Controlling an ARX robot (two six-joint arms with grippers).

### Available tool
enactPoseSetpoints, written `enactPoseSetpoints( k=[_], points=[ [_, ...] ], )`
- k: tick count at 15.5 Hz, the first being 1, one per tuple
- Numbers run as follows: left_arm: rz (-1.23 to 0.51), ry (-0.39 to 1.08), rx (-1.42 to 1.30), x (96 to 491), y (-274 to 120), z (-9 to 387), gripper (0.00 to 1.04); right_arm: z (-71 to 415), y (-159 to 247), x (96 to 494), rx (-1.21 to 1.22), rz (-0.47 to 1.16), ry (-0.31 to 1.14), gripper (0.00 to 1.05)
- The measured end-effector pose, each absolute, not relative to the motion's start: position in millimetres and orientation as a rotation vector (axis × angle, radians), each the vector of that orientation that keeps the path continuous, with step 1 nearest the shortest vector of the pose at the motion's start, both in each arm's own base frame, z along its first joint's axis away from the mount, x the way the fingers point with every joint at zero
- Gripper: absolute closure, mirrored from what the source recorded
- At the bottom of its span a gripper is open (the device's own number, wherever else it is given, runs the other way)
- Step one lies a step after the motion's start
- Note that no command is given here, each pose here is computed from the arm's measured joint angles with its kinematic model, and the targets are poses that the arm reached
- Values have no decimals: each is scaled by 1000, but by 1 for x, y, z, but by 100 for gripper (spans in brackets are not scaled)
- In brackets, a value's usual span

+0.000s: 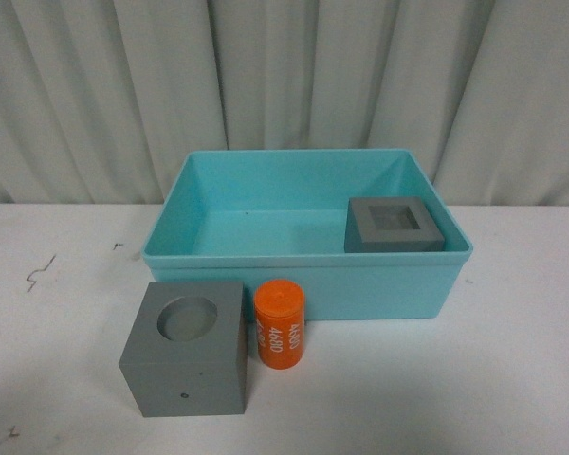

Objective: Place gray and orange parts in blue box

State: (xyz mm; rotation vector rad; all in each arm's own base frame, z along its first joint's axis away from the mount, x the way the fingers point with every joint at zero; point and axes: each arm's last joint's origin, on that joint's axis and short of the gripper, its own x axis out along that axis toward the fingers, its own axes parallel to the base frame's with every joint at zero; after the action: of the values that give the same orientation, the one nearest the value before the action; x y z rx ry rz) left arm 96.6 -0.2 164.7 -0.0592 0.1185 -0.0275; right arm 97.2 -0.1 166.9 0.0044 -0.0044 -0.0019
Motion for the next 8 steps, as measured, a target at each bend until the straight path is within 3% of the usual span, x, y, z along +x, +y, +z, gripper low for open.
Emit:
enactPoseSetpoints(
  k=[1,4,8],
  points=[
    [-32,313,-173,105,-1,169,7,167,0,97,4,-1,-5,6],
    [-57,335,-294,131,-4,186,7,167,0,97,4,-2,-4,6],
    [-102,419,-304,200,-19,199,7,167,0,97,4,-1,-4,6]
  ],
)
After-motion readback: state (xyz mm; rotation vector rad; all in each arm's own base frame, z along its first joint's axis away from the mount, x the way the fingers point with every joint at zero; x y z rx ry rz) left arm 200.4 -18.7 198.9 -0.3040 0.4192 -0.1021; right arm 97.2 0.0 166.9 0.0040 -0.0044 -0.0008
